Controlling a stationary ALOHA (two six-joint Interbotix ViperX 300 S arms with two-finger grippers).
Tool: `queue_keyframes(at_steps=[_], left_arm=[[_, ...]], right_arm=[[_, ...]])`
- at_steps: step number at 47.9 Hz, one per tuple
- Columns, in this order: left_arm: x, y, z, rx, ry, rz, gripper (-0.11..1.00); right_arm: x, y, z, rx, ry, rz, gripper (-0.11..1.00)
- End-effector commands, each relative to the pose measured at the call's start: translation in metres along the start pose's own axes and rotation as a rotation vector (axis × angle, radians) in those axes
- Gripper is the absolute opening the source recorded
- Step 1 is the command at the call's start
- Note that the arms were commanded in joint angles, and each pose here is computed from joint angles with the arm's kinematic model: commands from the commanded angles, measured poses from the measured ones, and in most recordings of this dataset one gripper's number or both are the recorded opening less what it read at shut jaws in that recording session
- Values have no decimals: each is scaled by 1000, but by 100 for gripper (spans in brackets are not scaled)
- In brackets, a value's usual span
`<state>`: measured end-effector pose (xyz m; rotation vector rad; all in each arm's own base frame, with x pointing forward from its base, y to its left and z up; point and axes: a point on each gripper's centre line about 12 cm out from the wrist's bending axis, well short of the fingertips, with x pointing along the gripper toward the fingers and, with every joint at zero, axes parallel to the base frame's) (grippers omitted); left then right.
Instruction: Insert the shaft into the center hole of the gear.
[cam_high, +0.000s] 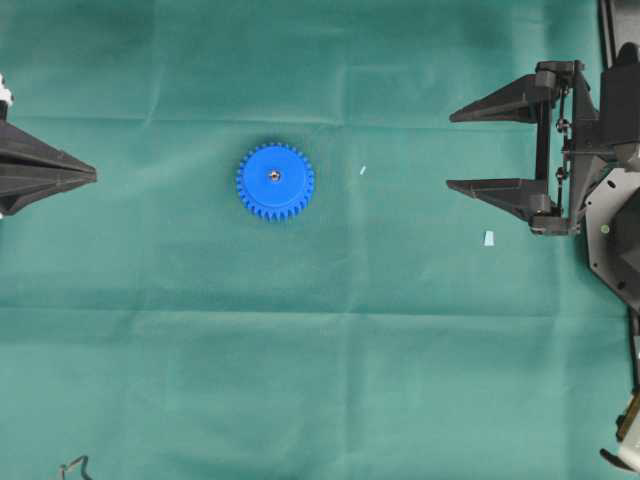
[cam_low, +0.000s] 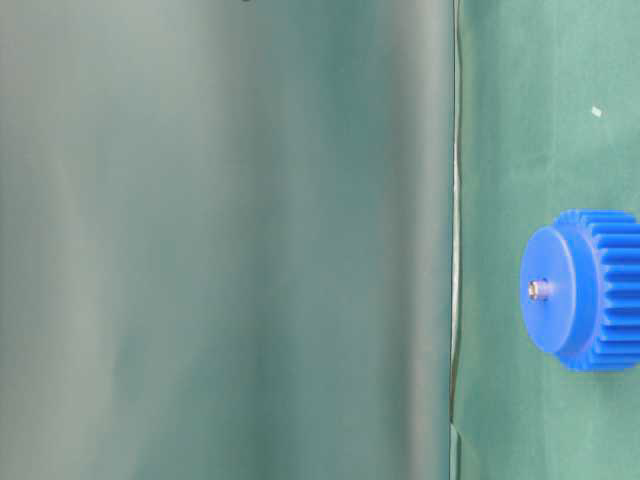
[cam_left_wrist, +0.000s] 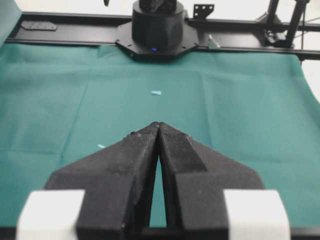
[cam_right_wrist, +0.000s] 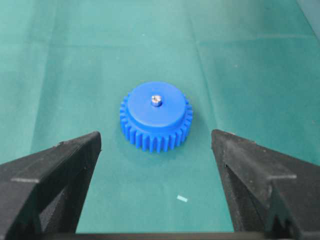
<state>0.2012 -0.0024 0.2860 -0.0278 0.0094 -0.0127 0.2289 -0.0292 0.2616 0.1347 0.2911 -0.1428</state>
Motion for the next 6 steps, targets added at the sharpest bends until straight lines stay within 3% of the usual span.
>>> queue_keyframes(at_steps=[1, 6], left_arm=[[3, -1, 8, 3, -14, -4, 0], [3, -1, 8, 3, -9, -4, 0]], right_arm=[[0, 1, 6, 3, -21, 2, 90], [0, 1, 7, 3, -24, 4, 90]])
